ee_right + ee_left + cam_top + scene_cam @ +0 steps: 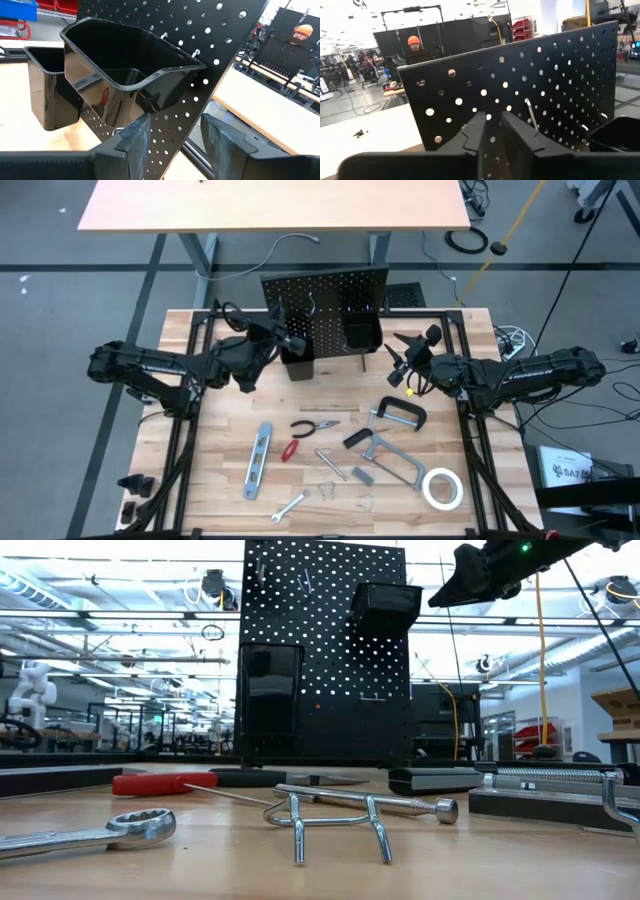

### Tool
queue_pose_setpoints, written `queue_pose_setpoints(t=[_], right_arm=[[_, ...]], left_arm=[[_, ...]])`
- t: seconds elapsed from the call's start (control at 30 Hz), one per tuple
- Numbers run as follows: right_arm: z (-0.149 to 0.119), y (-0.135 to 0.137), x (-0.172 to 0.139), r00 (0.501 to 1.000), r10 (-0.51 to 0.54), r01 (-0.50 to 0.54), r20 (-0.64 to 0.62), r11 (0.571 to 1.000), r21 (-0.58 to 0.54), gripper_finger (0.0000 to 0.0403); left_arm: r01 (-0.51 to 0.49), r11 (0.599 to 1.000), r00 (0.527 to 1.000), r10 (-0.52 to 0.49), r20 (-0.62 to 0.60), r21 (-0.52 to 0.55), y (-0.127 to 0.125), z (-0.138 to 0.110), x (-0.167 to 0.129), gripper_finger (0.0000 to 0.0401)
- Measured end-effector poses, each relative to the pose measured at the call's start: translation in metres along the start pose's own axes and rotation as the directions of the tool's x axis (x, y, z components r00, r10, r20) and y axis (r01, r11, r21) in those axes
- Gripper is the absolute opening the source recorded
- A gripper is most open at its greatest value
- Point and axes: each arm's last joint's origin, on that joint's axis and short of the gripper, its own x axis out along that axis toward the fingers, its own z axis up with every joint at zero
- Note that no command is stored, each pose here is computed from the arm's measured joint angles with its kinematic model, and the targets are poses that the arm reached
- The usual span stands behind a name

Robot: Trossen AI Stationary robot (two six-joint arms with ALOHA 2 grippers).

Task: Hang tools onto peg board
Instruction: Insert the left silver hanger hook on the pegboard, then put the right binder clip into the right black bin on the pegboard

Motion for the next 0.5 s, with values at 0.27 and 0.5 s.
queue_pose_setpoints(t=[0.27, 0.5], right_arm=[[0.0, 0.0, 0.0, 1.0, 0.0, 0.0, 0.0, 1.0, 0.0, 0.0167], [-0.002, 0.0, 0.0, 1.0, 0.001, -0.001, -0.013, 1.0, -0.015, 0.0167]], left_arm=[[0.004, 1.0, 1.0, -0.004, -0.001, 0.004, -0.001, 0.0, -0.003, 0.0118], [-0.008, 0.998, 1.0, 0.008, -0.008, 0.057, 0.001, 0.008, -0.025, 0.012]])
